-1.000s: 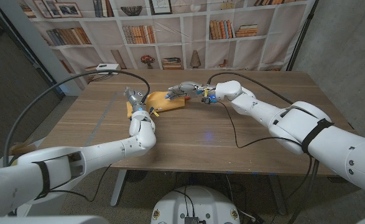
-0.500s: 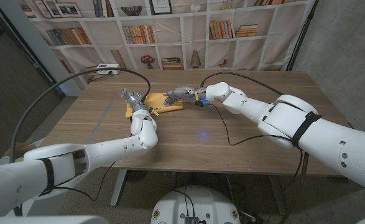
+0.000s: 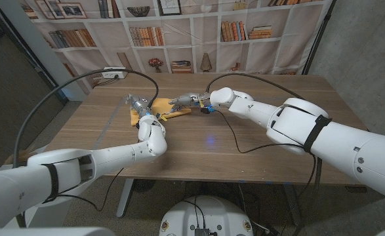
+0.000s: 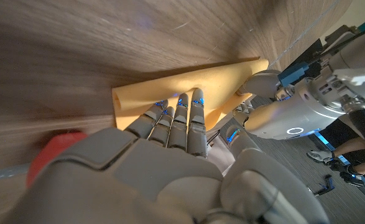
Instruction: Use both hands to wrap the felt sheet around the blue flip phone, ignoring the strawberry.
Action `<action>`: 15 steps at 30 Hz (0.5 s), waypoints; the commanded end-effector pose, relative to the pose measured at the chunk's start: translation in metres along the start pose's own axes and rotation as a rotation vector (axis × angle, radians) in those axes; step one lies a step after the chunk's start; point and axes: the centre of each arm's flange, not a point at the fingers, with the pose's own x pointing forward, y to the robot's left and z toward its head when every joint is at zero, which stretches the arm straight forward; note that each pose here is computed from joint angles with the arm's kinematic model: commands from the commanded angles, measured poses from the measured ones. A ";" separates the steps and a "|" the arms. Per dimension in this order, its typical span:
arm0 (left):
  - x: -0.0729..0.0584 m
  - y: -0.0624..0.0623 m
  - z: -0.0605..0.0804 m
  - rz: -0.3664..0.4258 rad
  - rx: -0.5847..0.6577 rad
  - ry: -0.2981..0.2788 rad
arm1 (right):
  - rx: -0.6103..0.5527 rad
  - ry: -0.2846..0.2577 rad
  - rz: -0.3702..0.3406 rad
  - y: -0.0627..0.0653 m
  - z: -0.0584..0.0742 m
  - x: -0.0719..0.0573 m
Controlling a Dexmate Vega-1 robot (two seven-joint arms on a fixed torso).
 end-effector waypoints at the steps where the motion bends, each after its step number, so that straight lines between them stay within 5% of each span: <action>1: 0.001 0.006 -0.007 -0.085 0.024 0.002 | -0.056 0.053 0.014 0.004 -0.003 0.005; 10: -0.007 0.020 -0.022 -0.091 -0.029 0.016 | -0.076 0.058 0.015 0.004 -0.003 0.005; 15: -0.014 0.029 -0.029 -0.026 -0.088 0.083 | -0.085 0.066 0.012 0.003 -0.002 0.006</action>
